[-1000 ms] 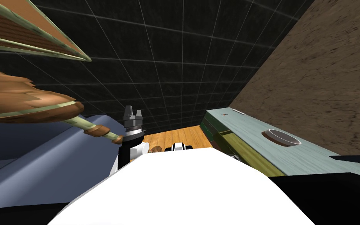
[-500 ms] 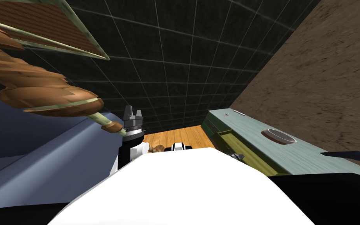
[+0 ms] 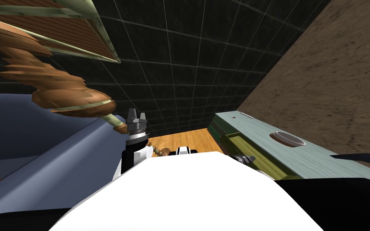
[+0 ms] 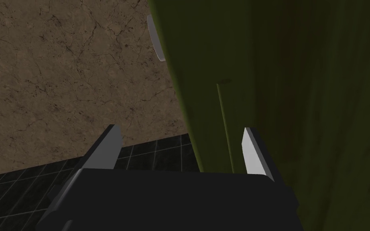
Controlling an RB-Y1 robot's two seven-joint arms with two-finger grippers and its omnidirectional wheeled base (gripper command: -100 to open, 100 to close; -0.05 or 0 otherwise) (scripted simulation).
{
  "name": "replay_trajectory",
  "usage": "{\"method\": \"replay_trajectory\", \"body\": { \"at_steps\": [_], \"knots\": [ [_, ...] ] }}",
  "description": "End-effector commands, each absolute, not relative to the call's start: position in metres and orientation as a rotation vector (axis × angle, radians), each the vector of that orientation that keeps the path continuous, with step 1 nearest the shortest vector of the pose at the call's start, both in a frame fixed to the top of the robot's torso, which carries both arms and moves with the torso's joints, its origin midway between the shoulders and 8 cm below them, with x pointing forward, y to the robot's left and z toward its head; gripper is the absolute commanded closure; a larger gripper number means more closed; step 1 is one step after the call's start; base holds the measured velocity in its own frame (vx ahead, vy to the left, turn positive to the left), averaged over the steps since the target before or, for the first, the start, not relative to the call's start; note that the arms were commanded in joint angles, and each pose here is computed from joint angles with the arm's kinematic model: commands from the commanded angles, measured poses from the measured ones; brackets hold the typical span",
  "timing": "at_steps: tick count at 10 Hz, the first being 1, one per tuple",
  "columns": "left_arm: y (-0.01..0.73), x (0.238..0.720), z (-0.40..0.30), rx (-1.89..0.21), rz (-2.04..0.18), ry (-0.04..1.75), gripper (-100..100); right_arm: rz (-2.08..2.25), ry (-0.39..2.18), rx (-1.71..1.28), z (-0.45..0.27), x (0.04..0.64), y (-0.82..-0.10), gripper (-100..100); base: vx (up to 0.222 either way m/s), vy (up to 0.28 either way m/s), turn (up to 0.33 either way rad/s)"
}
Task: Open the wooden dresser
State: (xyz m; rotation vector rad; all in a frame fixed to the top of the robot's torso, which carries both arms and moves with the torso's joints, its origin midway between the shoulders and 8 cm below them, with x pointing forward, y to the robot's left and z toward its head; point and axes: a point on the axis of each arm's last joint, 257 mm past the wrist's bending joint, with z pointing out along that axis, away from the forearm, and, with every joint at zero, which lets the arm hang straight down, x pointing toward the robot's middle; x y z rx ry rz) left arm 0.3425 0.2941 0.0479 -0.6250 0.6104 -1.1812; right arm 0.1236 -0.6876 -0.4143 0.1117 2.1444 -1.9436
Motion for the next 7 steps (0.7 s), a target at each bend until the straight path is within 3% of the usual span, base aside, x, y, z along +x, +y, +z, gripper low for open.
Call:
{"method": "replay_trajectory", "body": {
  "at_steps": [1,3,4,7],
  "knots": [
    [0.294,0.343,0.048,-0.625,-1.181,0.61,0,-1.931,2.153,0.117,-0.404,0.132,-0.708,-100,-0.025,0.025,-0.077],
    [0.294,0.343,0.048,-0.625,-1.181,0.611,0,-1.915,2.163,0.117,-0.407,0.138,-0.707,-100,-0.008,0.008,-0.028],
    [0.294,0.343,0.048,-0.625,-1.181,0.611,0,-1.909,2.167,0.115,-0.408,0.139,-0.707,0,0.0,0.0,0.0],
    [0.294,0.343,0.048,-0.625,-1.181,0.611,0,-1.898,2.177,0.112,-0.412,0.139,-0.704,0,0.0,0.0,0.0]
  ]
}}
